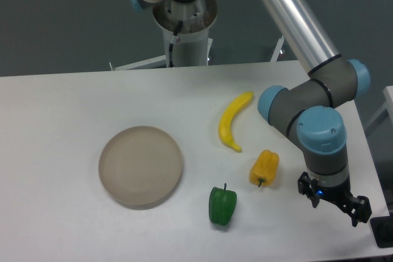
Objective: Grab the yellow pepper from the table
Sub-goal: 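Move the open gripper over the yellow bell pepper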
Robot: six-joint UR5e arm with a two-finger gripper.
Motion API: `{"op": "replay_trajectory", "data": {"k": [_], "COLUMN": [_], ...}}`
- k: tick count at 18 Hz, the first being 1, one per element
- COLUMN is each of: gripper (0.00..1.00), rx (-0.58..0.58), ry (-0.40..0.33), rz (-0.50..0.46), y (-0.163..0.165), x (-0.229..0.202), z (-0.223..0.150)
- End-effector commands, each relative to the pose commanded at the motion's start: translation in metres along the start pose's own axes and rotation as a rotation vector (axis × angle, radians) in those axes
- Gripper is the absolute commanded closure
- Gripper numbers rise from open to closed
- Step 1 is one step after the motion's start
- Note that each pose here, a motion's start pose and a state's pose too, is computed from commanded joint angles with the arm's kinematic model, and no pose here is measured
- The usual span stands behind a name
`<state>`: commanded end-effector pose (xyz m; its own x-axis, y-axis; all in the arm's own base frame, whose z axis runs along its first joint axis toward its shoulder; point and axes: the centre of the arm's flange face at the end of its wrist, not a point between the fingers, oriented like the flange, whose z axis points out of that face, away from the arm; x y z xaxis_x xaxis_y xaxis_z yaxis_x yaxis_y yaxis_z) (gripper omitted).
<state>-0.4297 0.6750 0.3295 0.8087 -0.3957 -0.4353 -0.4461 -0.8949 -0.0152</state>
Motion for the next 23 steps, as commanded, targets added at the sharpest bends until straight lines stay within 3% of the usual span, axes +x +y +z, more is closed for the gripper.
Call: {"op": "replay_trajectory", "data": {"k": [6, 11, 18, 23], "gripper": [0.00, 0.00, 0.00, 0.00], "rx": [0.009, -0.008, 0.061, 0.114], "ry": [0.007, 0.047, 0.230, 0.316], "rz": [-0.019, -0.051, -0.155, -0.207], "y": [0.005, 0.034, 0.087, 0.089], "x": [0.009, 0.035, 0.058, 0.084], "z": [-0.017, -0.040, -0.058, -0.046]}}
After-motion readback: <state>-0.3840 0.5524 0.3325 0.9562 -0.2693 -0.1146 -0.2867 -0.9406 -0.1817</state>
